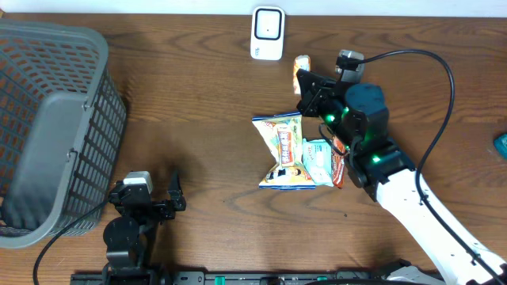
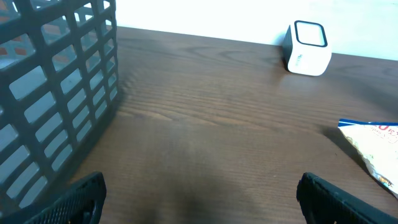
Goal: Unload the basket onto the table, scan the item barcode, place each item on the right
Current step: 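Grasp the orange box with the right gripper and lift it, then carry the orange item up to the white scanner with the right gripper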
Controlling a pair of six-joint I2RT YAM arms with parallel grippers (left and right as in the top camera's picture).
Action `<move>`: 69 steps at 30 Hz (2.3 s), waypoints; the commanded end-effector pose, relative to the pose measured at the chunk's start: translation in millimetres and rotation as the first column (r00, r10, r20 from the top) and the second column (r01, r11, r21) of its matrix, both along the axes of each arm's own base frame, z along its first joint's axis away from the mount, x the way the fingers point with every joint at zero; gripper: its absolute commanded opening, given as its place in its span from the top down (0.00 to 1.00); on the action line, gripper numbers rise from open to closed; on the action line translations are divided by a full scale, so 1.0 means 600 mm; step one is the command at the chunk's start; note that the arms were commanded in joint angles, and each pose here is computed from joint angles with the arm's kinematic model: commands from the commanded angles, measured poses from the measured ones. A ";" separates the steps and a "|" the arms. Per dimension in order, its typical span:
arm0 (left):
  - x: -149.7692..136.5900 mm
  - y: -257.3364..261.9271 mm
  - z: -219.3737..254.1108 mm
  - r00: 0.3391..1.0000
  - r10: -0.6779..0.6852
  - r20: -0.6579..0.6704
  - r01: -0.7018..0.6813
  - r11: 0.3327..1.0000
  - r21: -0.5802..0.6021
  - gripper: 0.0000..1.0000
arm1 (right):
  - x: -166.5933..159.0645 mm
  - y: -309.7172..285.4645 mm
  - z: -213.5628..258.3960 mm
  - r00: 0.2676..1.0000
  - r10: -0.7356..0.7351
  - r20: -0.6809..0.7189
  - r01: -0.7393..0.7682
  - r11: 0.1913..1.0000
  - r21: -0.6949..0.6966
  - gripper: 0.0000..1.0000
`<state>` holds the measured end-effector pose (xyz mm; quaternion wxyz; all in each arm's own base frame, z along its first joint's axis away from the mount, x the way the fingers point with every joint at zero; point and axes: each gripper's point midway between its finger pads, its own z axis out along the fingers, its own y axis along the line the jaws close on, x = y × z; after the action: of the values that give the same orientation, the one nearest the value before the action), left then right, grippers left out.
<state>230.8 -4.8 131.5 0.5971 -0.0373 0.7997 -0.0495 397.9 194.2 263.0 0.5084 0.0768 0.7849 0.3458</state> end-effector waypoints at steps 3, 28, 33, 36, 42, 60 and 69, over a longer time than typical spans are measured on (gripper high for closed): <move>-0.003 -0.003 -0.021 0.999 -0.014 -0.039 0.015 1.000 0.011 0.02 | -0.029 -0.009 -0.142 0.861 -0.129 -0.492 0.245 0.953 0.179 0.99; -0.003 -0.003 -0.021 0.999 -0.014 -0.039 0.015 1.000 0.011 0.02 | -0.301 0.124 -0.082 -0.120 0.698 -0.706 0.317 0.701 0.639 0.99; -0.003 -0.003 -0.021 0.999 -0.014 -0.039 0.015 1.000 0.011 0.02 | -0.295 0.124 -0.065 -0.146 0.722 -0.676 0.346 0.677 0.649 0.99; -0.003 -0.003 -0.021 0.999 -0.014 -0.039 0.015 1.000 0.011 0.02 | -0.301 0.123 -0.057 -0.232 0.723 -0.651 0.427 0.677 0.600 0.99; -0.003 -0.003 -0.021 0.999 -0.014 -0.039 0.015 1.000 0.011 0.02 | -0.255 0.091 -0.059 -0.145 0.730 -0.667 0.489 0.639 0.594 0.99; -0.003 -0.003 -0.021 0.999 -0.014 -0.039 0.015 1.000 0.011 0.02 | -0.135 -0.041 -0.191 -0.242 0.850 -0.468 0.774 0.460 0.436 0.99; -0.003 -0.003 -0.021 0.999 -0.014 -0.039 0.015 1.000 0.011 0.02 | -0.122 -0.033 -0.187 -0.152 0.846 -0.510 0.659 0.472 0.585 0.99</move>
<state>230.8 -4.8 131.4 0.5970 -0.0373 0.7999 -0.0495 325.2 170.4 136.6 -0.4650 0.5053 0.5191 0.5089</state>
